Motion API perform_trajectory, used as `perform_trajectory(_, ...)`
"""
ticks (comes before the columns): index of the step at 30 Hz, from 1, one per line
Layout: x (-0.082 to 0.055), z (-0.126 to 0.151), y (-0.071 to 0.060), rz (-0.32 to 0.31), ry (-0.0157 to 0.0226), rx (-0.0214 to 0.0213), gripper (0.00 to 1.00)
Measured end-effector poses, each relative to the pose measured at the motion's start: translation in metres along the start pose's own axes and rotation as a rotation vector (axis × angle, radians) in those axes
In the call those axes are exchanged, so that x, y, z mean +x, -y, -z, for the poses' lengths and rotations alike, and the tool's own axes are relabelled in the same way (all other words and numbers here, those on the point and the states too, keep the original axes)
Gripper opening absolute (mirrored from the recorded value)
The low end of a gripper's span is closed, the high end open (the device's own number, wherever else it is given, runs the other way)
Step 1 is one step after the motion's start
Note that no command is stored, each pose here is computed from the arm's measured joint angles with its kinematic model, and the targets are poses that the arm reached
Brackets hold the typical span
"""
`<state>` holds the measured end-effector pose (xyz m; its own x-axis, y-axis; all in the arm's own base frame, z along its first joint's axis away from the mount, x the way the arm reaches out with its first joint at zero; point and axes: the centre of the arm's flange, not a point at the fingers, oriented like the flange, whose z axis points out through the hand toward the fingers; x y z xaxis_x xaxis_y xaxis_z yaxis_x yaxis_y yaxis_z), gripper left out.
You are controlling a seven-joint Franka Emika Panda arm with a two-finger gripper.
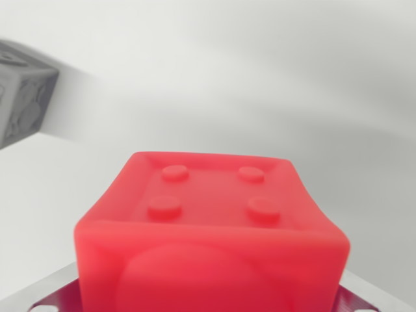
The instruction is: Destack cube
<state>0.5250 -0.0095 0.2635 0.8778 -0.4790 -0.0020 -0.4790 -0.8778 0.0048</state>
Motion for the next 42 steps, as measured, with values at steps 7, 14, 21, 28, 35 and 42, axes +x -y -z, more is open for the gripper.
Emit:
perform_trajectory(7, 0.008, -0.002, -0.012, 0.039, 0.0005, -0.0001, 0.00)
perform_trajectory(14, 0.015, -0.003, -0.024, 0.075, 0.0013, -0.0003, 0.00)
perform_trajectory(21, 0.022, -0.004, -0.035, 0.110, 0.0014, -0.0002, 0.00)
perform_trajectory(28, 0.029, -0.006, -0.046, 0.147, 0.0007, 0.0003, 0.00)
perform_trajectory(35, 0.036, -0.007, -0.057, 0.183, 0.0015, 0.0003, 0.00)
perform_trajectory(42, 0.043, -0.008, -0.068, 0.215, 0.0007, 0.0007, 0.00)
